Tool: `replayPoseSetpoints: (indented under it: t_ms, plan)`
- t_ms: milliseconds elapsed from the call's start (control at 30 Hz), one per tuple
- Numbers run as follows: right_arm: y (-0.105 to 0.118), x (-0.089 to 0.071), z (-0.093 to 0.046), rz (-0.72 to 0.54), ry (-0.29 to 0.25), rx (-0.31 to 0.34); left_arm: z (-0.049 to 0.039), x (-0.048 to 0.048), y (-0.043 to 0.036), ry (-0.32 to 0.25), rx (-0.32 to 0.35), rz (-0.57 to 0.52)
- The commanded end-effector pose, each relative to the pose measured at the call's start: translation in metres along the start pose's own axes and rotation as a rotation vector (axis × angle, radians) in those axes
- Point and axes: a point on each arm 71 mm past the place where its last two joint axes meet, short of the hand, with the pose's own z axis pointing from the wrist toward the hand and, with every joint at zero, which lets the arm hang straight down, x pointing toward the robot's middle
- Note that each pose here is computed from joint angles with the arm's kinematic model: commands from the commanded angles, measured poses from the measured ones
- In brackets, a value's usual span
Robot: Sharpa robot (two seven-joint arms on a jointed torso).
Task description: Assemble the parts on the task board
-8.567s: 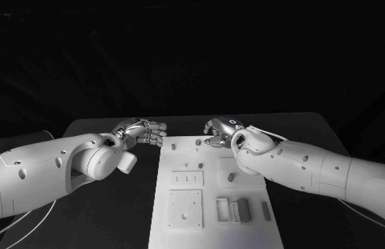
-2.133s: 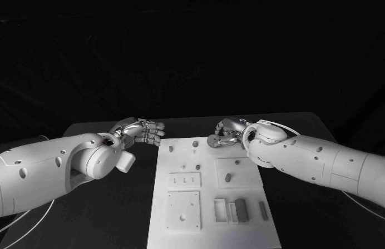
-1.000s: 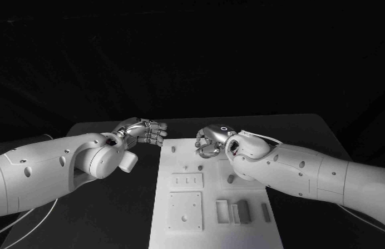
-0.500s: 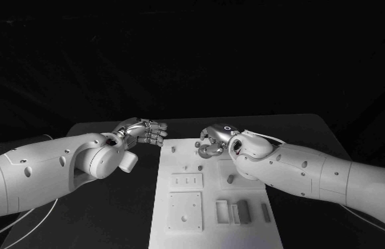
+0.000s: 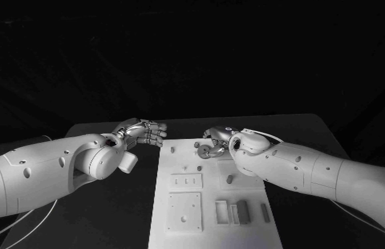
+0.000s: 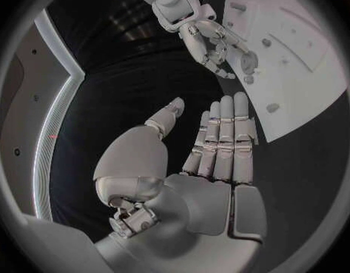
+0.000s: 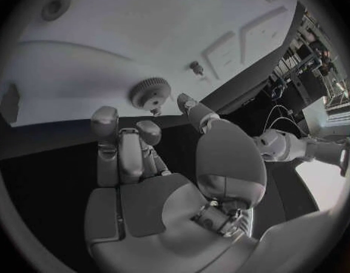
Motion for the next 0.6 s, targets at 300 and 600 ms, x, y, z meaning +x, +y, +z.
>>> replayPoseSetpoints:
  t_ms: [300, 600]
  plan:
    - [-0.0097, 0.0075, 0.0037, 0.018, 0.057, 0.023, 0.0006, 0.0012, -0.0018, 0.005, 0.014, 0.002]
    - [-0.0082, 0.0085, 0.0045, 0.017, 0.064, 0.02, 0.0006, 0.0015, -0.0018, 0.007, 0.014, 0.001]
